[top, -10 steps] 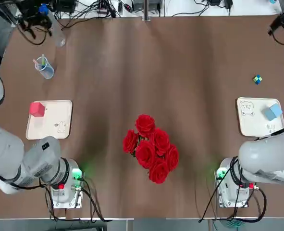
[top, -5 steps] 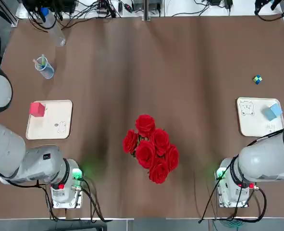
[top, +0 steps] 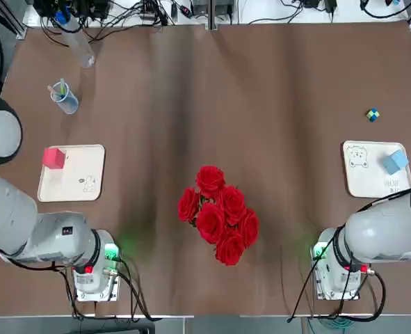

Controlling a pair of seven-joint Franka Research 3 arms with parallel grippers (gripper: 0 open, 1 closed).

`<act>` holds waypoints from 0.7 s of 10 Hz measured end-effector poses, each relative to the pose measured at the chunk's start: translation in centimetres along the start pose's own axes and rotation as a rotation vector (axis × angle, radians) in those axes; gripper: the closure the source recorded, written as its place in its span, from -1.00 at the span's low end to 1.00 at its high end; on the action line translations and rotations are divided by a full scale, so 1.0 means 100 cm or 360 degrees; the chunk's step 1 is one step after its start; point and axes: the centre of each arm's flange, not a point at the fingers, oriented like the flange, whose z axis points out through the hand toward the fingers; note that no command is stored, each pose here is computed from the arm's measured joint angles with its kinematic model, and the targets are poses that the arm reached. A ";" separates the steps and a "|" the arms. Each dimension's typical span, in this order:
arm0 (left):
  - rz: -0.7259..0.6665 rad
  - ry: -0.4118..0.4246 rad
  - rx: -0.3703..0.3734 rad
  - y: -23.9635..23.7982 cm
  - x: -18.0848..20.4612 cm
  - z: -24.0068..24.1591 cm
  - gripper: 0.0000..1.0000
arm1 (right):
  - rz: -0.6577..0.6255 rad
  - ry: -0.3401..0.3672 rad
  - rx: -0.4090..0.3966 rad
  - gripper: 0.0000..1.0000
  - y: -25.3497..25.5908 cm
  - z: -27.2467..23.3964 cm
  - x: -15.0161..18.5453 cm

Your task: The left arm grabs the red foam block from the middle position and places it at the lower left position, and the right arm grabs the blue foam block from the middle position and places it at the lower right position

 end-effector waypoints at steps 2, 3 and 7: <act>-0.0010 0.0029 -0.0003 -0.003 0.002 -0.002 -1.00 | -0.0020 0.0030 -0.0001 -1.00 -0.008 -0.015 -0.005; -0.0021 0.0043 -0.0005 -0.004 0.004 -0.001 -1.00 | -0.0034 0.0033 0.0001 -1.00 -0.016 -0.021 -0.008; -0.0054 0.0066 -0.0009 -0.002 0.006 -0.002 -1.00 | -0.0024 0.0021 -0.0003 -1.00 -0.019 -0.025 -0.010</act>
